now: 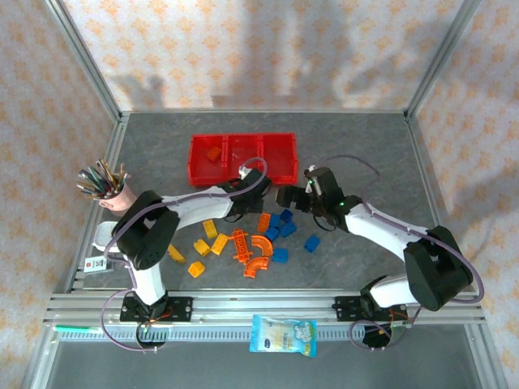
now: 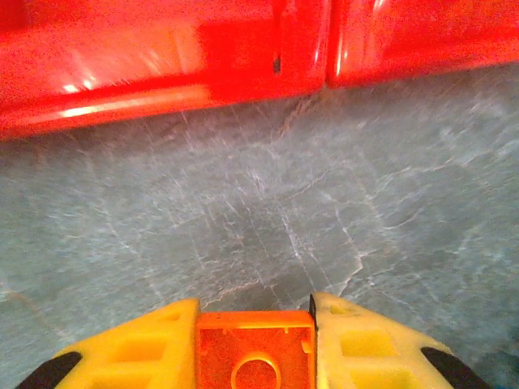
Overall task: Sort the legos into containers by color
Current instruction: Place the lego in the container.
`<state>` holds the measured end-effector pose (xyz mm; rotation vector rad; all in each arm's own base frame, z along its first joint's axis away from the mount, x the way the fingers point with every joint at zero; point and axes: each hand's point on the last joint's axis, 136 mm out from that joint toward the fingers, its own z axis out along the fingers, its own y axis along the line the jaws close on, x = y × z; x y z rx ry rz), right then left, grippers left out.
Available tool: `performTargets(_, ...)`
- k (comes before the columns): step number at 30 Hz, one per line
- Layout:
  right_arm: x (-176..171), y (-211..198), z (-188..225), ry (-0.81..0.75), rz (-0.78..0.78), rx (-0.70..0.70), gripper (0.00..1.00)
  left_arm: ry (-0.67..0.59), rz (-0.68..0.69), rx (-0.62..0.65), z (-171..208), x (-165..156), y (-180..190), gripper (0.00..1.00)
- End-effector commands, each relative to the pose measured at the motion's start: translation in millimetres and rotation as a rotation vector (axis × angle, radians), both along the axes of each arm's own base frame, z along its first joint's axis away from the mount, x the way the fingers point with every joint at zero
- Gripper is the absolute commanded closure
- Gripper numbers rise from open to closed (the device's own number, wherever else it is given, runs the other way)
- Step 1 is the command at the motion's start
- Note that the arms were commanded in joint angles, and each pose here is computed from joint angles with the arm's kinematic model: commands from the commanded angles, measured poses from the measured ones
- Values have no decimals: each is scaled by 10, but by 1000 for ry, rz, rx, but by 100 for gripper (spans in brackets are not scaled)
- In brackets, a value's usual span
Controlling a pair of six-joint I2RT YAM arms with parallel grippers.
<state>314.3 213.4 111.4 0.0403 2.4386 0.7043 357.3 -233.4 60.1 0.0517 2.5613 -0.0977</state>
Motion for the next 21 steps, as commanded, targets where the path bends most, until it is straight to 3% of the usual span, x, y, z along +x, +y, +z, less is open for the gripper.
performTargets(1, 75, 113, 218, -48, 35, 14, 0, -67, 66, 10, 290, 43, 242, 72)
performTargets(13, 205, 597, 455, -110, 67, 87, 0, -271, 349, -23, 946, 620, 1198, 73)
performTargets(21, 378, 646, 488, -134, 37, 70, 0, -285, 450, 22, 905, 1201, 1604, 73)
